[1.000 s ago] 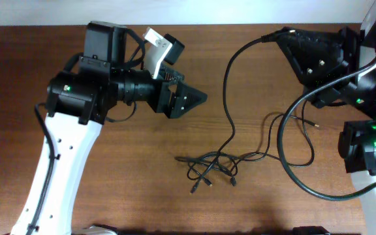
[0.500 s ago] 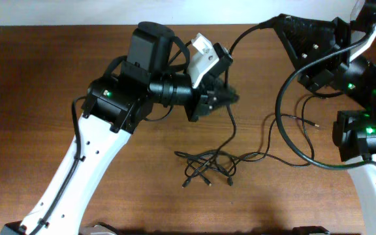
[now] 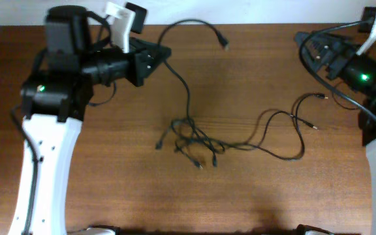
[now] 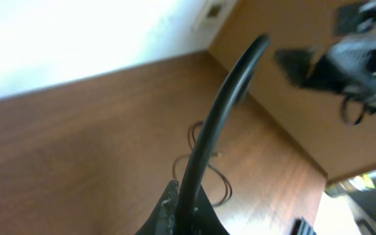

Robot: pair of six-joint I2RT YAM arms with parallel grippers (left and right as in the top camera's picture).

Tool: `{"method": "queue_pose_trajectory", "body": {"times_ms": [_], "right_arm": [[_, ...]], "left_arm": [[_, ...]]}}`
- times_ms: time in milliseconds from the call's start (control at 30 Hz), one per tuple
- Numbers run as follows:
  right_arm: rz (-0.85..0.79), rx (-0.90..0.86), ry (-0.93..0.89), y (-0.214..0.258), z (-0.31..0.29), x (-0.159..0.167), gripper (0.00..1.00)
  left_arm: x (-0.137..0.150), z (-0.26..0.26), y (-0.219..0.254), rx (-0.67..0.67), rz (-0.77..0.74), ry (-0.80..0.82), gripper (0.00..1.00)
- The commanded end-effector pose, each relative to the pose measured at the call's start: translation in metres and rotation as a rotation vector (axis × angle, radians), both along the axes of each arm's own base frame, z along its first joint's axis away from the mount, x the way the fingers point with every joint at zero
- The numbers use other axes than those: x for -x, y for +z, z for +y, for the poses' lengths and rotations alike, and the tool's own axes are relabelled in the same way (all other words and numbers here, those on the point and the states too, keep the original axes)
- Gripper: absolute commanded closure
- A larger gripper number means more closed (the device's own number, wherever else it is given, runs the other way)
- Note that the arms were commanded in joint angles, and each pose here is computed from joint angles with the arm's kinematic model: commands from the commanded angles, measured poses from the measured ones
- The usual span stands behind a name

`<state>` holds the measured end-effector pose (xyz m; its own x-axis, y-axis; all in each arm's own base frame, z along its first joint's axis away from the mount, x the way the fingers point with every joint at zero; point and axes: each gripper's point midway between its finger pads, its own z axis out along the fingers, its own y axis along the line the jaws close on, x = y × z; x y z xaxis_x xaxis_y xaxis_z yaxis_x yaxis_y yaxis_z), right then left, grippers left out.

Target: Untangle cables

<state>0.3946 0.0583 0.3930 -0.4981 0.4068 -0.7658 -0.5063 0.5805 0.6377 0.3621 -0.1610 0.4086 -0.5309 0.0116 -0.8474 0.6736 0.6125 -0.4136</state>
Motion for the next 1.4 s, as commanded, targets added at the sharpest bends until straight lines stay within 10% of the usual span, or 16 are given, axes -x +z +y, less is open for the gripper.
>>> {"method": "queue_pose_trajectory", "body": {"times_ms": [0,267,733,767,800,900,1033,1067,1200,1367], "right_arm": [[0.030,0.064,0.131,-0.037,0.027,-0.005,0.00],[-0.334,0.295,0.658,-0.078,0.155,0.052,0.01],[-0.770,0.399,0.701,-0.054,0.273,0.072,0.18],[-0.775,0.400,0.701,-0.053,0.276,0.073,0.24],[-0.774,0.404,0.695,-0.053,0.277,0.072,0.84],[-0.749,0.438,0.646,-0.057,0.275,0.062,0.96],[-0.675,0.549,0.480,-0.068,0.263,0.030,0.96],[-0.650,0.589,0.416,-0.071,0.257,0.019,0.96],[-0.550,0.764,0.085,-0.075,0.207,-0.036,0.96],[-0.536,0.844,-0.343,-0.031,0.094,-0.087,0.96]], "left_arm": [[0.028,0.012,0.078,0.105,-0.155,0.038,1.00],[0.047,0.017,0.166,0.307,-0.270,0.075,0.99],[0.054,-0.005,0.170,0.383,-0.189,0.039,1.00],[0.054,-0.009,0.169,0.390,-0.178,0.042,1.00],[0.055,-0.012,0.170,0.391,-0.179,0.034,1.00],[0.055,-0.012,0.170,0.391,-0.179,0.033,0.99],[0.055,-0.012,0.170,0.391,-0.178,0.033,0.88],[0.055,-0.012,0.169,0.391,-0.176,0.032,0.59],[0.062,-0.016,0.169,0.389,-0.168,-0.013,0.23],[0.064,-0.018,0.165,0.379,-0.162,-0.025,0.18]]}}
